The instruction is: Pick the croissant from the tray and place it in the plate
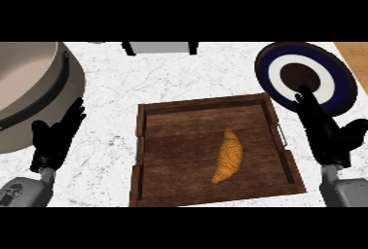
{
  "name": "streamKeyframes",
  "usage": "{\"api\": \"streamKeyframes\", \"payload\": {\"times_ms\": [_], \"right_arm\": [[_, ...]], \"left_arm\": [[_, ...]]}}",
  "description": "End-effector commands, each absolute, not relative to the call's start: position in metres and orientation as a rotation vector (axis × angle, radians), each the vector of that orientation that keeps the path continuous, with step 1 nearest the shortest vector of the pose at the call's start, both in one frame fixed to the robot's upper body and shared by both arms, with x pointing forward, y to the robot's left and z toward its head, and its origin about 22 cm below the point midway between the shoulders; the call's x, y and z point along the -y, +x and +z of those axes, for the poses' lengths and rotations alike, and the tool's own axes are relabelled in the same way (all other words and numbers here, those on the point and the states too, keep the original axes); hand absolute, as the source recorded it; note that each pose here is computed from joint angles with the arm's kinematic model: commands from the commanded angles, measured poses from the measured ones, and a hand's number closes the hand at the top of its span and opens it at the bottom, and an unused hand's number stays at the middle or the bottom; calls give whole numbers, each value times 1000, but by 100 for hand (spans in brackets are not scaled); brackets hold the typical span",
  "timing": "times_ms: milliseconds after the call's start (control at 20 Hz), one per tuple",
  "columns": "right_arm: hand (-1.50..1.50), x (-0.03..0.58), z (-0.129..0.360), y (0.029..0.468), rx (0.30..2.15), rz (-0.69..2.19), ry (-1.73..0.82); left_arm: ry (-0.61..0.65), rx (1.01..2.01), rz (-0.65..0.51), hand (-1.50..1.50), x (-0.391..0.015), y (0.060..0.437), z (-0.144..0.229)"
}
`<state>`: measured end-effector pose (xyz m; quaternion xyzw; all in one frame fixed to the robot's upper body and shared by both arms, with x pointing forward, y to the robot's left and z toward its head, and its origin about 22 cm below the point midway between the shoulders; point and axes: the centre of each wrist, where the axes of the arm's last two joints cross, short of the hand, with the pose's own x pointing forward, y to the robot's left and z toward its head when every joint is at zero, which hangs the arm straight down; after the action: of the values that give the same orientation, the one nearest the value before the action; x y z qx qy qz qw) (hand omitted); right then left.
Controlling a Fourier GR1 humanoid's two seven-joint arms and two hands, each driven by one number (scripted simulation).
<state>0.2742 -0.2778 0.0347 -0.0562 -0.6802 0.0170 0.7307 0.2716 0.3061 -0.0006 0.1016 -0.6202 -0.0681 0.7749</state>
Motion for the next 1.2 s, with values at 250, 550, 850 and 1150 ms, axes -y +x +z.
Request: {"api": "streamKeyframes", "payload": {"times_ms": [250, 550, 850, 1150], "right_arm": [[150, 277, 191, 297, 1893, 165, -480], [-150, 285, 144, 277, 1809, 45, -975], [-150, 257, 139, 216, 1807, 167, -934], [-150, 247, 158, 197, 1483, 549, -930]], "left_arm": [[135, 1143, -15, 0, -284, 242, -41], [15, 1189, 14, 0, -239, 236, -41], [26, 1192, 5, 0, -239, 232, -31], [26, 1177, 10, 0, -245, 232, -41]]}}
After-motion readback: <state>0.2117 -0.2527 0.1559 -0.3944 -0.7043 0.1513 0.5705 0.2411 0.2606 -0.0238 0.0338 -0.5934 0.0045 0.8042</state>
